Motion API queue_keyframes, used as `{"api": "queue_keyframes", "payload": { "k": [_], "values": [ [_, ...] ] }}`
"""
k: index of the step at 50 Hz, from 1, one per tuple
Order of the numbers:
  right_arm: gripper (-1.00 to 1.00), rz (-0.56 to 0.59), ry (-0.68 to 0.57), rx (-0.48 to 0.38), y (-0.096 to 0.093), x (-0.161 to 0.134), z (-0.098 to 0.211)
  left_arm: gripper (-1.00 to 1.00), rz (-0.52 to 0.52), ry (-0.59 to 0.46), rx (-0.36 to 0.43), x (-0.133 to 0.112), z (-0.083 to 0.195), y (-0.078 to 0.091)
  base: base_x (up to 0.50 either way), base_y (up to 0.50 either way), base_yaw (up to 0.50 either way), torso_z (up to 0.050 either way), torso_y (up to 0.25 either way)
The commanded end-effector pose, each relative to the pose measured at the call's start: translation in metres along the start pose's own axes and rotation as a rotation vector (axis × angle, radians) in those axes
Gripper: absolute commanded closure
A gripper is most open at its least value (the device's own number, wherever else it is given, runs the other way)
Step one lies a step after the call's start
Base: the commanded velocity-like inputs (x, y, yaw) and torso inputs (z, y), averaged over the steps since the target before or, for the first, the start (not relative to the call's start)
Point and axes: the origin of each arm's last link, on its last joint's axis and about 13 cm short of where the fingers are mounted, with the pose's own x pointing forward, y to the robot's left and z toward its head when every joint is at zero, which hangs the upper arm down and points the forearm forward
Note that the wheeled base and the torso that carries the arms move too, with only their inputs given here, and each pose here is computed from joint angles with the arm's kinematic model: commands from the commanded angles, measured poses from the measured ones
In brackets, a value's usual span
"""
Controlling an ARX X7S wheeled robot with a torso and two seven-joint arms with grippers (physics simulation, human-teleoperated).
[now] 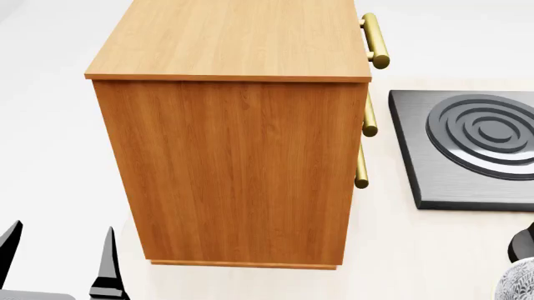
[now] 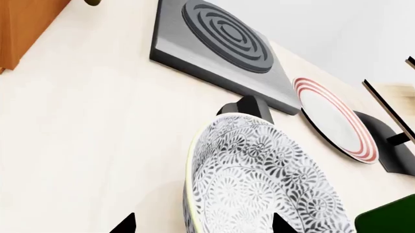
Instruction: Put the bowl on the top of the cabinet.
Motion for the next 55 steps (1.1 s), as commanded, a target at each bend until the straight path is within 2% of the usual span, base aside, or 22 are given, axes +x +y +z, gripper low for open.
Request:
{"api": "queue_keyframes", "payload": {
  "k": [1, 55],
  "values": [
    [-1.0, 0.001, 0.0, 0.001, 0.001, 0.001, 0.0, -1.0, 0.0, 0.0, 0.001, 0.0, 0.0, 0.0, 0.0, 0.0, 0.0, 0.0, 0.0],
    [-1.0, -0.01, 0.019, 0.016, 0.001, 0.011, -0.004, -1.0, -0.006, 0.004, 0.003, -0.001, -0.001, -0.001, 0.0, 0.0, 0.0, 0.0, 0.0]
  ]
}}
